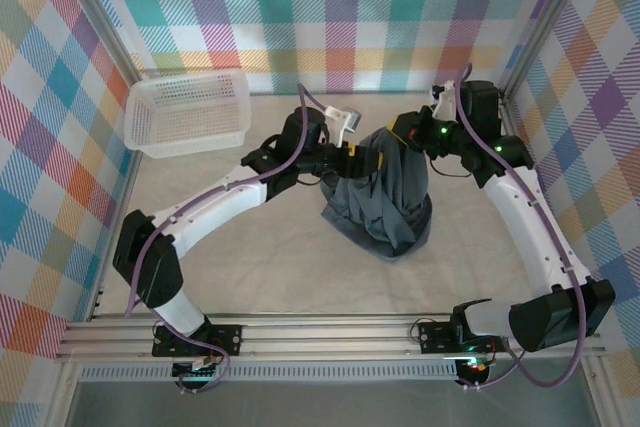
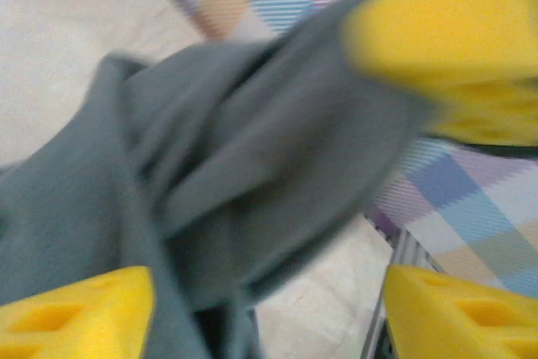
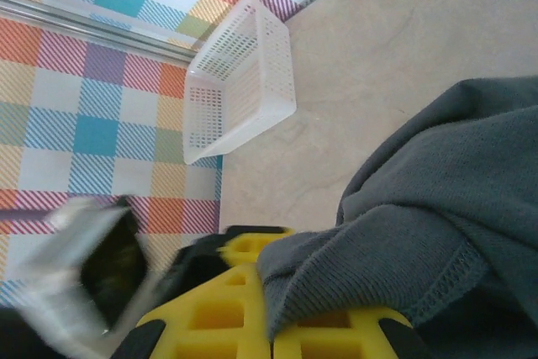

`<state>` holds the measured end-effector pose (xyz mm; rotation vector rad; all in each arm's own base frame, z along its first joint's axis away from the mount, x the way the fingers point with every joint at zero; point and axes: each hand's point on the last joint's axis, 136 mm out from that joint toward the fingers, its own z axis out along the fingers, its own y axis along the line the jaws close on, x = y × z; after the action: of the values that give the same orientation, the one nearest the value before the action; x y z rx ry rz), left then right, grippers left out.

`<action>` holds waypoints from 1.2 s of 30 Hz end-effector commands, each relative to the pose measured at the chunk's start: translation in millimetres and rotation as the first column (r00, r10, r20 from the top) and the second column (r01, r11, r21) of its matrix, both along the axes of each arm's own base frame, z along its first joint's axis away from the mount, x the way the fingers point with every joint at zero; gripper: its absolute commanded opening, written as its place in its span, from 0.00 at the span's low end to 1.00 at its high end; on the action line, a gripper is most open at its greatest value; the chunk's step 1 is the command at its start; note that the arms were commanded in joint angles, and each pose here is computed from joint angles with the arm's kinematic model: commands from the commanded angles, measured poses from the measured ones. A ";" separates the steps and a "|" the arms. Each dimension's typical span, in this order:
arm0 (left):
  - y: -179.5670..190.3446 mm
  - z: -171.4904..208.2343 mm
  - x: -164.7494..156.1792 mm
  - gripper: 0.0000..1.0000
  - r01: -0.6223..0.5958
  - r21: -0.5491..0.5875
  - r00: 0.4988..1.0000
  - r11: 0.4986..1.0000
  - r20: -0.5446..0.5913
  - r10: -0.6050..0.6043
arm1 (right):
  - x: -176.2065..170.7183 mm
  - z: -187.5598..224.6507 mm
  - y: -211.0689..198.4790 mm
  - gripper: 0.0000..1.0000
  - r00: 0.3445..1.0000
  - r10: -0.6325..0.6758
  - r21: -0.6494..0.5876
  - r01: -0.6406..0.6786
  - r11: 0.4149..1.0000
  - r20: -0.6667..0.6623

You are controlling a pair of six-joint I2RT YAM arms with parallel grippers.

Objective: Fold the inside-out t-shirt

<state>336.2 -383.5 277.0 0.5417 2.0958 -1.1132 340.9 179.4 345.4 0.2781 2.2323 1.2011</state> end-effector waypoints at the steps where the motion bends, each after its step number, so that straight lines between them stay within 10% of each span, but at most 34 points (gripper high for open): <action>1: 48.8 -72.8 41.3 0.05 -0.230 0.187 0.965 0.955 -0.087 0.249 | -6.8 43.6 -2.5 0.00 0.996 0.004 0.065 -0.010 0.998 0.093; 6: 136.9 -139.4 79.6 0.00 -0.455 0.189 0.838 0.870 -0.240 0.491 | -4.3 51.1 -42.1 0.00 0.995 -0.086 0.234 0.075 0.969 0.041; 10: 153.8 -142.6 73.7 0.00 -0.445 0.164 0.839 0.880 -0.266 0.474 | -11.7 17.5 -59.8 0.00 0.995 -0.094 0.225 0.097 0.970 -0.027; 20: 131.0 -125.8 57.6 0.00 -0.366 0.098 0.883 0.926 -0.277 0.378 | -105.3 -233.8 -83.7 0.00 0.840 -0.209 -0.088 0.191 0.978 -0.501; 24: 111.1 -133.5 39.4 0.00 -0.268 0.151 0.913 0.952 -0.276 0.300 | -132.5 -251.0 -75.5 0.43 0.799 -0.157 -0.054 0.154 0.987 -0.580; 30: 82.8 -140.7 12.8 0.00 -0.170 0.171 0.940 0.970 -0.267 0.212 | -86.6 -183.4 -70.9 0.69 0.972 -0.108 -0.352 0.028 0.935 -0.210; 36: 82.4 -135.6 13.6 0.00 -0.185 0.173 0.942 0.967 -0.251 0.225 | -26.3 -184.2 -71.2 0.83 0.988 -0.113 -0.572 0.032 0.819 -0.106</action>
<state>345.8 -302.9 125.7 0.2166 2.4626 -0.9683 288.4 129.4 183.5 0.2513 2.5284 0.7013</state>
